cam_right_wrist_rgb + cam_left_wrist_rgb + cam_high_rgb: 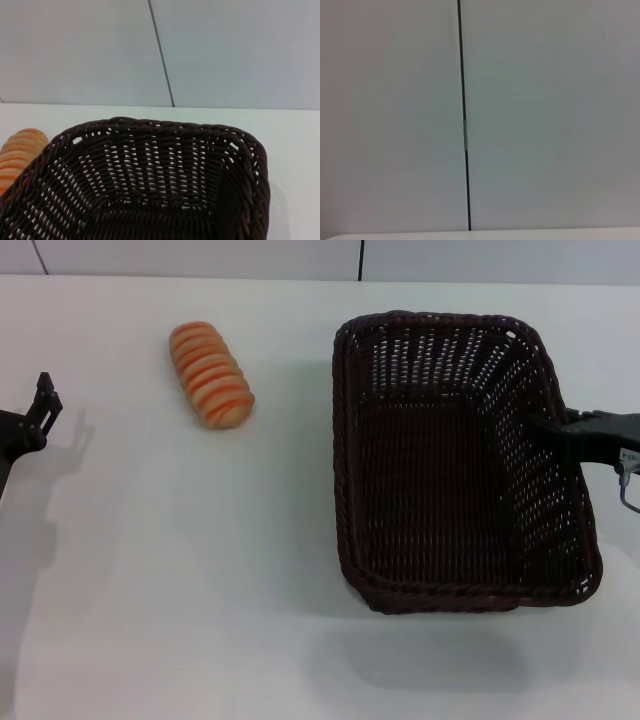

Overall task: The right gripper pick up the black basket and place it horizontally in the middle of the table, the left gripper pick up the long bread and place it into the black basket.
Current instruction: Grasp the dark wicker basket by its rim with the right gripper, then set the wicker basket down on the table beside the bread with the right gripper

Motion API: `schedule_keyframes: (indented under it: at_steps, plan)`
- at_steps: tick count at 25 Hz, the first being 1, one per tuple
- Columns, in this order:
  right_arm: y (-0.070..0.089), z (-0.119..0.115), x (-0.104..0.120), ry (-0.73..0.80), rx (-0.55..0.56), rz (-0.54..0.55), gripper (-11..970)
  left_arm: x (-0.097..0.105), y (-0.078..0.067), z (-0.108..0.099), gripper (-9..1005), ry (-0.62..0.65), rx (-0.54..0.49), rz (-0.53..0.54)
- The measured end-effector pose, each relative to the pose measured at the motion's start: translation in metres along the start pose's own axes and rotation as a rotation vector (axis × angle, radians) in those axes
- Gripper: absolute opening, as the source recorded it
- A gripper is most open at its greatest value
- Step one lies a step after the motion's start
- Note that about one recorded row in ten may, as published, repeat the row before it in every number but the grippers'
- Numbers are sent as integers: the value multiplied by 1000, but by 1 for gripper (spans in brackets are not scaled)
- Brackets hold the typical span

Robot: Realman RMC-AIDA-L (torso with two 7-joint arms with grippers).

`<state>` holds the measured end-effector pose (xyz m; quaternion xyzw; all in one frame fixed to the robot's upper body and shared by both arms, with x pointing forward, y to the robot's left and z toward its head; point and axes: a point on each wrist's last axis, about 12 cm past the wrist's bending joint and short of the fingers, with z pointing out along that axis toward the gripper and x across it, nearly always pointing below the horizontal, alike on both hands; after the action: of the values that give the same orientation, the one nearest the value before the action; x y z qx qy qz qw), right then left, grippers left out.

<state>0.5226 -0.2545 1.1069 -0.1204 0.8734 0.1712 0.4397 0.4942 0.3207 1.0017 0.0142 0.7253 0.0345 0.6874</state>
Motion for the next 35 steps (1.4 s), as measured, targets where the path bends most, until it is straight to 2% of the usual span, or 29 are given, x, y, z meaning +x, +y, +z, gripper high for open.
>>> schedule_keyframes:
  at_steps: [10,15,16,17,18,19,21,22,28,35]
  plan:
    - [-7,14,2,29,-3,12,294,0,0,0,847,2,3,1]
    - [1,10,-3,22,-42,-56,218,1,-2,0,848,5,11,4]
    - [8,6,-9,7,-79,-90,218,1,-2,0,848,4,10,2]
    - [8,6,-9,7,-79,-90,217,1,-2,0,848,4,10,2]
    - [18,1,-16,-10,-136,-135,217,1,-2,0,848,4,10,2]
    - [18,1,-16,-10,-136,-135,216,1,-2,0,848,4,11,1]
    - [27,-8,-30,-35,-235,-196,215,0,-3,0,848,2,11,0]
    - [27,-8,-30,-35,-235,-196,215,0,-3,0,847,2,11,0]
    - [31,-25,-62,-28,-433,-315,206,0,-3,1,847,0,12,-1]
    - [28,-14,-79,38,-569,-389,196,0,-3,1,848,0,11,-1]
